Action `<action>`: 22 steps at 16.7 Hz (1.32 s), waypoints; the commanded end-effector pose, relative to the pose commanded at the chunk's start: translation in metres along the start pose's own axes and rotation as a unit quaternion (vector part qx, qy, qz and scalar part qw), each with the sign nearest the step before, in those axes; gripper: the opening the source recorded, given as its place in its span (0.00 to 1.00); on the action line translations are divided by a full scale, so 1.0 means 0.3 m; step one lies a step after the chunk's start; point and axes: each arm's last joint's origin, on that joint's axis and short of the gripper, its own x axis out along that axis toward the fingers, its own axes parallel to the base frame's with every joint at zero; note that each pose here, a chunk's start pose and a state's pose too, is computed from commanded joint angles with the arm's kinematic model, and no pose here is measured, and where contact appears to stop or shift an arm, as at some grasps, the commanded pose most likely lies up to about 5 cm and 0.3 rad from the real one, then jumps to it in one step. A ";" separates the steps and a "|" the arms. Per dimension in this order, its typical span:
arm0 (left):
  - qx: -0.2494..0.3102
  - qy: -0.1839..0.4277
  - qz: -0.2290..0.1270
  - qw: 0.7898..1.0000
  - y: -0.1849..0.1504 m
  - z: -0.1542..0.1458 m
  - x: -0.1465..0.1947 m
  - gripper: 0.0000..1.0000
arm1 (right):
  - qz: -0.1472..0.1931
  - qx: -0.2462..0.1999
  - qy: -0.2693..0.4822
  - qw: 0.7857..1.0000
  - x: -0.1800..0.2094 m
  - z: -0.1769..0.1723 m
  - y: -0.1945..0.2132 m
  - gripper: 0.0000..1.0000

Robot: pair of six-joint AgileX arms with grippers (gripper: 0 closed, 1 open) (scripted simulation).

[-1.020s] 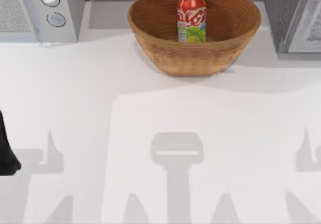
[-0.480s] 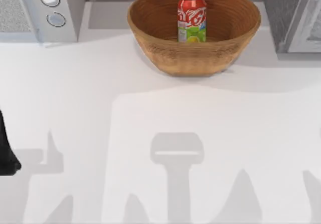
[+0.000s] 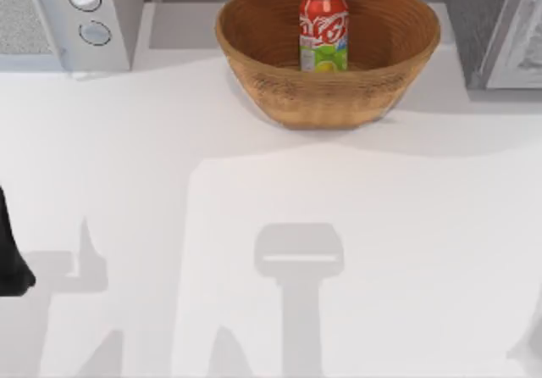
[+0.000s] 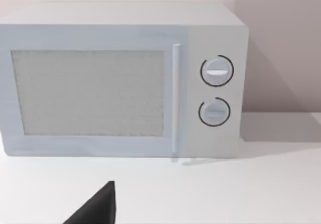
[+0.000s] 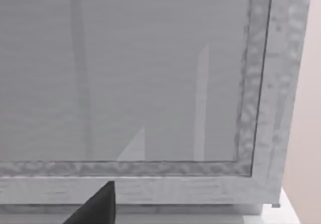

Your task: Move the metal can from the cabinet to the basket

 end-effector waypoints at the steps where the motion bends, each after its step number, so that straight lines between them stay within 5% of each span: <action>1: 0.000 0.000 0.000 1.000 0.000 0.000 0.000 1.00 | 0.001 0.001 0.001 1.000 -0.007 -0.017 -0.032 1.00; 14: 0.000 0.000 0.000 1.000 0.000 0.000 0.000 1.00 | 0.007 0.003 0.004 1.000 -0.010 -0.027 -0.133 1.00; 22: 0.000 0.000 0.000 1.000 0.000 0.000 0.000 1.00 | 0.003 0.014 0.010 1.000 0.085 0.336 -0.331 1.00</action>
